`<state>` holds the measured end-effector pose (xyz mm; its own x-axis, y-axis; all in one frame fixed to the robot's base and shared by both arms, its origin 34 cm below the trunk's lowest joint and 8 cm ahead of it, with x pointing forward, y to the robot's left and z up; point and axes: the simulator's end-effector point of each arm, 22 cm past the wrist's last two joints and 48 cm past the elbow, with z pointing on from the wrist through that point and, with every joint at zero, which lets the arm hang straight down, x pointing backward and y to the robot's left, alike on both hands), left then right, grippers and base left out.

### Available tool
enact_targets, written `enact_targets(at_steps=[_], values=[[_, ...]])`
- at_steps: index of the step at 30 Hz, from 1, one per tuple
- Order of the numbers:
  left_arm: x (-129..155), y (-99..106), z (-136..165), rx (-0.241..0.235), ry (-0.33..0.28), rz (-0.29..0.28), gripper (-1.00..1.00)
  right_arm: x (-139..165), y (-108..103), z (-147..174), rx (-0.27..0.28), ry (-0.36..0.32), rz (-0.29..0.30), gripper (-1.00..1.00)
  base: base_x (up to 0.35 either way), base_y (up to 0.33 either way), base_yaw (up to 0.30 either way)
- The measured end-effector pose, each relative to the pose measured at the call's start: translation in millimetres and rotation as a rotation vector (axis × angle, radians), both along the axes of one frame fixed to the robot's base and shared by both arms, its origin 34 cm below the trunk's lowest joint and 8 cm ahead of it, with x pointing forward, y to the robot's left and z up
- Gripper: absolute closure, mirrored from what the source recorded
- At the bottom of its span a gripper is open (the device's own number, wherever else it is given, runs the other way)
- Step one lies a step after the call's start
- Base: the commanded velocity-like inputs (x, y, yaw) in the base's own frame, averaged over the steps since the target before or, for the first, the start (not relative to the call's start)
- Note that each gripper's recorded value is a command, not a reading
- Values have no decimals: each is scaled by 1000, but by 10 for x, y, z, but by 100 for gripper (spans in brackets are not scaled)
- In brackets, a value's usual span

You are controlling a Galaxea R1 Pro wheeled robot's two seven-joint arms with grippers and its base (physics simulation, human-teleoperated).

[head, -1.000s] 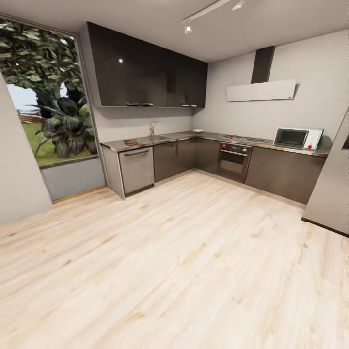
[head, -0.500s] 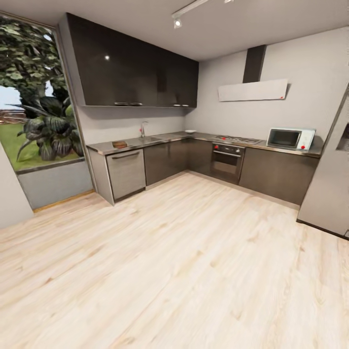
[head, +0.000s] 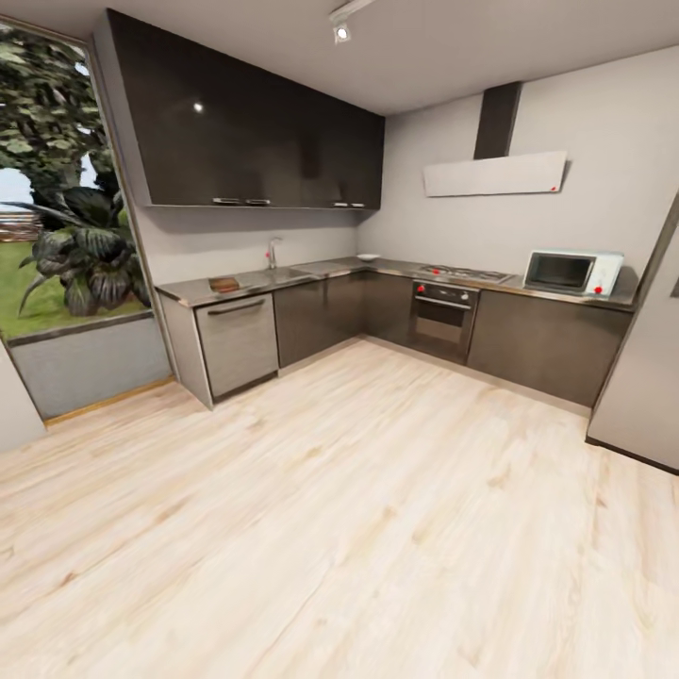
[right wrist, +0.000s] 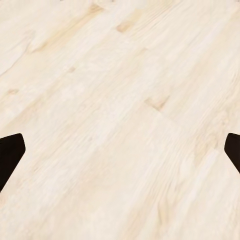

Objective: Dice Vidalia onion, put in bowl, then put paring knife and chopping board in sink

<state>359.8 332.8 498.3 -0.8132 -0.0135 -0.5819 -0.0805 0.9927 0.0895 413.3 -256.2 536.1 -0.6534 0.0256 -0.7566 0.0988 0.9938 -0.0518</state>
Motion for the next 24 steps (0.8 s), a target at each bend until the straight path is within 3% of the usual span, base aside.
enact_targets(at_steps=[24], values=[[1,-1,1,0,-1,0,-100,0,-2,0,0,0,0,-100,324,0,0]])
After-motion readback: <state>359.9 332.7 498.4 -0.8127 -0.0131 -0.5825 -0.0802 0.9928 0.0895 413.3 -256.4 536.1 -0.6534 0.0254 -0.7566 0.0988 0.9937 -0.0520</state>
